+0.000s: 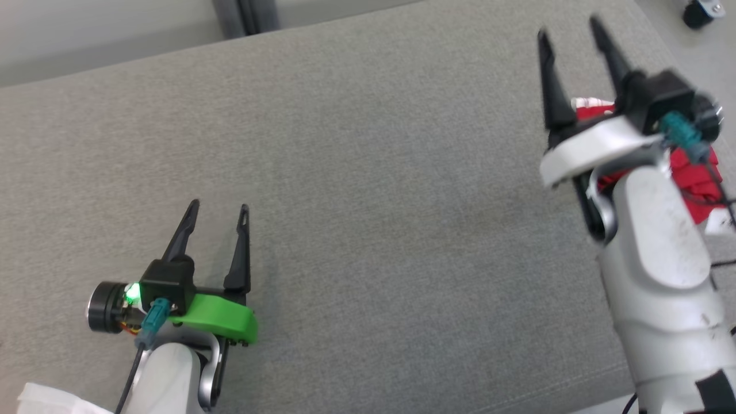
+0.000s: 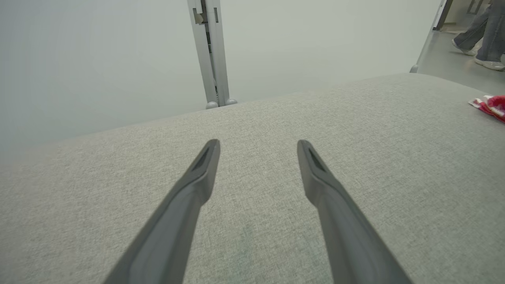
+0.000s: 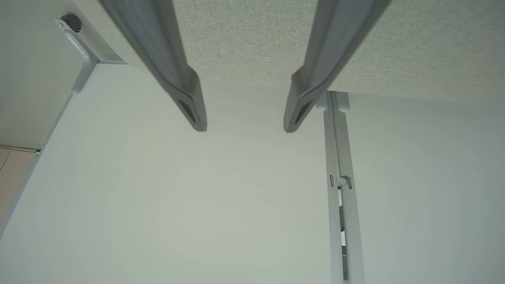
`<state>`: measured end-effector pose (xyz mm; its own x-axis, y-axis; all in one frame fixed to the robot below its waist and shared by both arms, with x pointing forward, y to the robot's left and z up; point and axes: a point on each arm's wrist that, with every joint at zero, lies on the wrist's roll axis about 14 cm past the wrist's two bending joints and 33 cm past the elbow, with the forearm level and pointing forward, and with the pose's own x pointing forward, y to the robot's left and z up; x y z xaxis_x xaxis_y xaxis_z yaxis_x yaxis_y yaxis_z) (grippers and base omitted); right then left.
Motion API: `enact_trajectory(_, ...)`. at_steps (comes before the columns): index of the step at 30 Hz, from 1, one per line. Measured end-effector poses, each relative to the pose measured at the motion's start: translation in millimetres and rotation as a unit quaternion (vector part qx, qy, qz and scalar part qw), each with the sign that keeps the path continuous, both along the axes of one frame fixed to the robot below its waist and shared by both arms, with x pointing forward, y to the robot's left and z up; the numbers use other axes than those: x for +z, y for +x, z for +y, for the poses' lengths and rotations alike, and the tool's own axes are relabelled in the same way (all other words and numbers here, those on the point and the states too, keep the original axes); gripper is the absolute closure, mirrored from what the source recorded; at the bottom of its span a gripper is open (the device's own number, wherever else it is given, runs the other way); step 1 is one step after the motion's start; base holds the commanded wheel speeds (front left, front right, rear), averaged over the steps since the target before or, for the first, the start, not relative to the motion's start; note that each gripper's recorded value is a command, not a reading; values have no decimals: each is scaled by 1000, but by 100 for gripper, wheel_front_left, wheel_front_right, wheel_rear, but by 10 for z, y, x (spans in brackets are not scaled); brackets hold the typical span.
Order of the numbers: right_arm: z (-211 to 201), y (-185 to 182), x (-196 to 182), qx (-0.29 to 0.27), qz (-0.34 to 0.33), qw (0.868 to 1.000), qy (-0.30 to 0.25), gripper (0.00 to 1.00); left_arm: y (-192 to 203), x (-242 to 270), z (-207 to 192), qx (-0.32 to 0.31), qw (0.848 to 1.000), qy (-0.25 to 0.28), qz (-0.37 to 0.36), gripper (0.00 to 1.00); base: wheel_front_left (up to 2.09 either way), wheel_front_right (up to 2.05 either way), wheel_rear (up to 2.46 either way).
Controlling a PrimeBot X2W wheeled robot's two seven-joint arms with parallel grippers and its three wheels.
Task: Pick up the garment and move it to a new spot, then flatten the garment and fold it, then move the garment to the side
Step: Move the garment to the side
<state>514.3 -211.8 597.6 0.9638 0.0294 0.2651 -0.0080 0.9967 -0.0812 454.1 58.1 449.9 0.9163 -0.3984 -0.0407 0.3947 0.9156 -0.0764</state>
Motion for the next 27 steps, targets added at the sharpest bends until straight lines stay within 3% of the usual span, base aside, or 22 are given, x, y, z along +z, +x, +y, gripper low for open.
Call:
enact_trajectory(8,458,-376,-702,57,86,993,52,0,-191,12,428,66,998,9,10,0,0,0,0)
enact_trajectory(21,594,-1081,-1131,67,142,984,83,0,-794,-90,874,138,990,8,40,0,0,0,0)
enact_trajectory(27,562,-1224,-1165,61,146,983,91,0,-942,-79,938,153,987,-2,42,0,0,0,0)
